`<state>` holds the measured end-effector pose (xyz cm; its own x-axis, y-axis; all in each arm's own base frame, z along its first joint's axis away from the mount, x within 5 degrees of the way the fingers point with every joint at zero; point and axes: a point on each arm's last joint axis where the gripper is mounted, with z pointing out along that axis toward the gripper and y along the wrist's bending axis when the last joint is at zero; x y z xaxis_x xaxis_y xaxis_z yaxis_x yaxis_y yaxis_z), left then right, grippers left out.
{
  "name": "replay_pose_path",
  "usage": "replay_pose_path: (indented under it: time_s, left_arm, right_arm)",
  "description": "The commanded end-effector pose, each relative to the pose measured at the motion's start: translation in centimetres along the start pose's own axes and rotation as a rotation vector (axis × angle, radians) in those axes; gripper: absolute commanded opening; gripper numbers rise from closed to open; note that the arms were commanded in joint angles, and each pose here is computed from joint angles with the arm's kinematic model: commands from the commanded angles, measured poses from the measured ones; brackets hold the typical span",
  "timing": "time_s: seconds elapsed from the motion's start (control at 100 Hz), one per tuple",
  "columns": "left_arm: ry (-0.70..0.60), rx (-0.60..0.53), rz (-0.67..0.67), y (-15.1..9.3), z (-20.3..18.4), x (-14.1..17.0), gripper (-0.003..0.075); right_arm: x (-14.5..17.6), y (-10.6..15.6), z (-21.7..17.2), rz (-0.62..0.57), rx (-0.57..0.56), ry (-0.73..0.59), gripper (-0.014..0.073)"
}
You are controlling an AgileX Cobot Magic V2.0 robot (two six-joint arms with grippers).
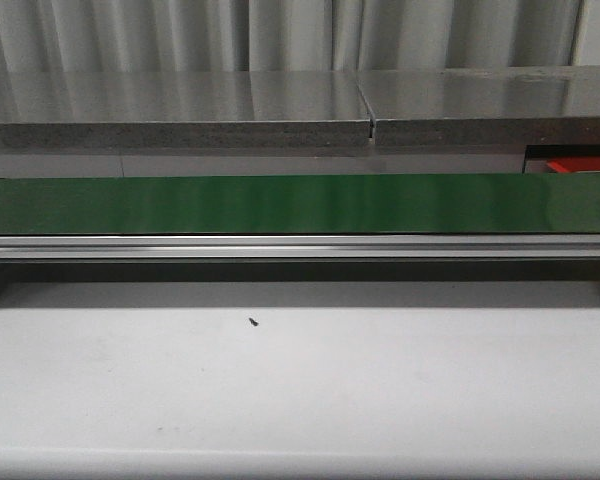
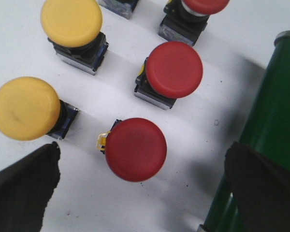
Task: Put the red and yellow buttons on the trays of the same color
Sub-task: 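Grasp another red push-button from the grid with the left gripper, then set the red button on the belt's near end, open left gripper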
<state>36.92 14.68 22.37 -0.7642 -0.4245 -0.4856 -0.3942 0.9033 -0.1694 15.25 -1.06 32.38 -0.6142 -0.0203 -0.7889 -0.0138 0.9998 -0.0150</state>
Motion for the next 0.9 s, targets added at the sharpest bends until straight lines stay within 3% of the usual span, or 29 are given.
replay_pose_path:
  time_s: [0.0,0.21,0.38,0.59,0.89]
  left_arm:
    - [-0.083,0.007,-0.001,-0.3,-1.6,-1.7,0.0652]
    - [-0.043,0.006,-0.003,-0.1,0.1,-1.7,0.0647]
    - [-0.042,0.002,-0.005,0.1,0.7,-1.7,0.0576]
    - [-0.045,0.000,-0.006,0.1,1.0,-1.7,0.0433]
    - [-0.044,0.001,-0.006,0.1,1.0,-1.8,0.0126]
  right_arm:
    - [-1.1,-0.1,-0.7,-0.010,0.016,-0.082,-0.0066]
    - [-1.1,-0.1,-0.7,-0.010,0.016,-0.082,-0.0066]
    - [-1.1,-0.1,-0.7,-0.010,0.016,-0.082,-0.0066]
    - [-1.1,-0.1,-0.7,-0.010,0.016,-0.082,-0.0066]
    - [-1.1,-0.1,-0.7,-0.010,0.016,-0.082,-0.0066]
